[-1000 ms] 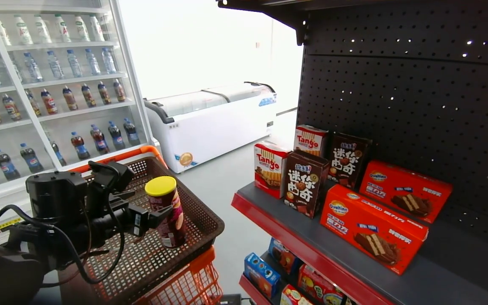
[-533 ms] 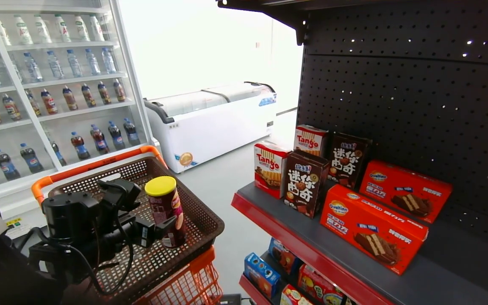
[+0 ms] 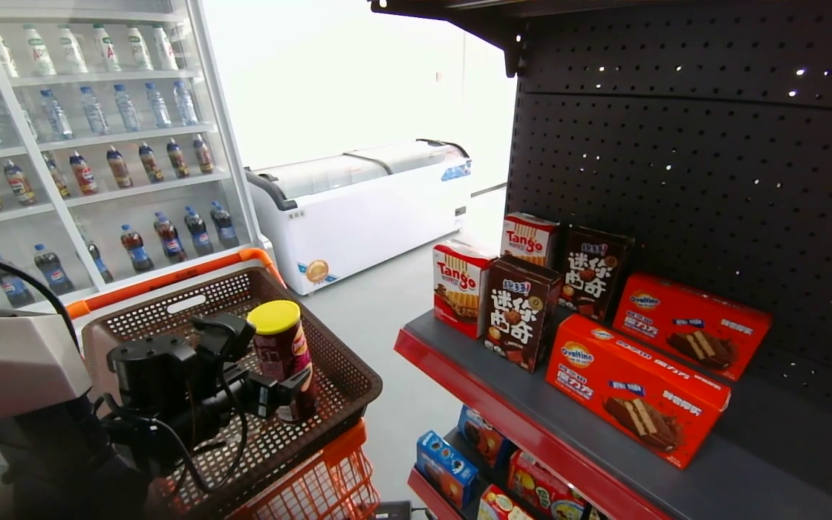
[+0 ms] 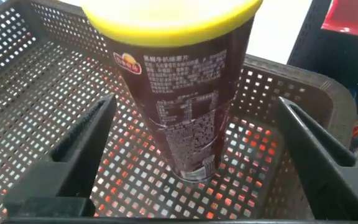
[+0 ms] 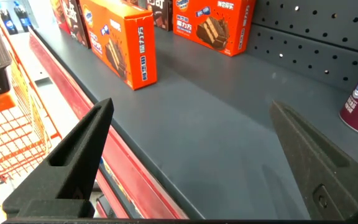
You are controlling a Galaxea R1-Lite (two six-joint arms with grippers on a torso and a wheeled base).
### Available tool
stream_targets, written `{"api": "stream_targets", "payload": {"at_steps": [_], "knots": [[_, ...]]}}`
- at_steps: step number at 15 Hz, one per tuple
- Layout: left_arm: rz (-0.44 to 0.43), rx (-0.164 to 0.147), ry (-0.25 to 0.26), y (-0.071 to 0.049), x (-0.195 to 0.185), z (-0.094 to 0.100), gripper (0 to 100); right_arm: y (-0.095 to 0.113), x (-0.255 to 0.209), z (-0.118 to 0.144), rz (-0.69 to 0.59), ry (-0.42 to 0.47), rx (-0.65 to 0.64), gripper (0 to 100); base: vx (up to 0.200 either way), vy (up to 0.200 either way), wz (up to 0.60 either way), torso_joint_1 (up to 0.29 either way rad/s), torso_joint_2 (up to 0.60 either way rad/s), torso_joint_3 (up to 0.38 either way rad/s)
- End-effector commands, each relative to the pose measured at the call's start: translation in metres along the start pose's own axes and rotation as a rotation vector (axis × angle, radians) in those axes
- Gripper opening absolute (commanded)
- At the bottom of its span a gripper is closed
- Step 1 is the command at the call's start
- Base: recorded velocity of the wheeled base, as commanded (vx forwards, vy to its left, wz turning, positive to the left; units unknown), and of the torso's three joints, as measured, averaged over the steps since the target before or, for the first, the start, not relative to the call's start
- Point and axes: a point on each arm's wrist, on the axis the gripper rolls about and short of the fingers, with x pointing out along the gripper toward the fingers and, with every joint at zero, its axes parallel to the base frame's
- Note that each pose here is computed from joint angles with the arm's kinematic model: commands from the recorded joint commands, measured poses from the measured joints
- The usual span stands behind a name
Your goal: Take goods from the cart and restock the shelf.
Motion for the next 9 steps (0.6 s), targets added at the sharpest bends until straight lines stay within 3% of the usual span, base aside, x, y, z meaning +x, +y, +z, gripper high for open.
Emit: {"api": "stream_targets", "payload": {"at_steps": [1, 4, 9], "knots": [[0.001, -0.006, 0.031, 0.001, 0.006, -0.010, 100, 0.000, 0.000, 0.000, 0.001, 0.000, 0.000, 100, 0.000, 0.000, 0.00, 0.000, 0.00, 0.000], [0.010, -0.001, -0.017, 0.003, 0.022, -0.009, 100, 0.000, 0.000, 0.000, 0.001, -0.001, 0.000, 100, 0.000, 0.000, 0.00, 0.000, 0.00, 0.000], [0.005, -0.004, 0.003, 0.003, 0.028, -0.017, 100, 0.000, 0.000, 0.000, 0.001, -0.001, 0.000, 100, 0.000, 0.000, 0.00, 0.000, 0.00, 0.000]]}}
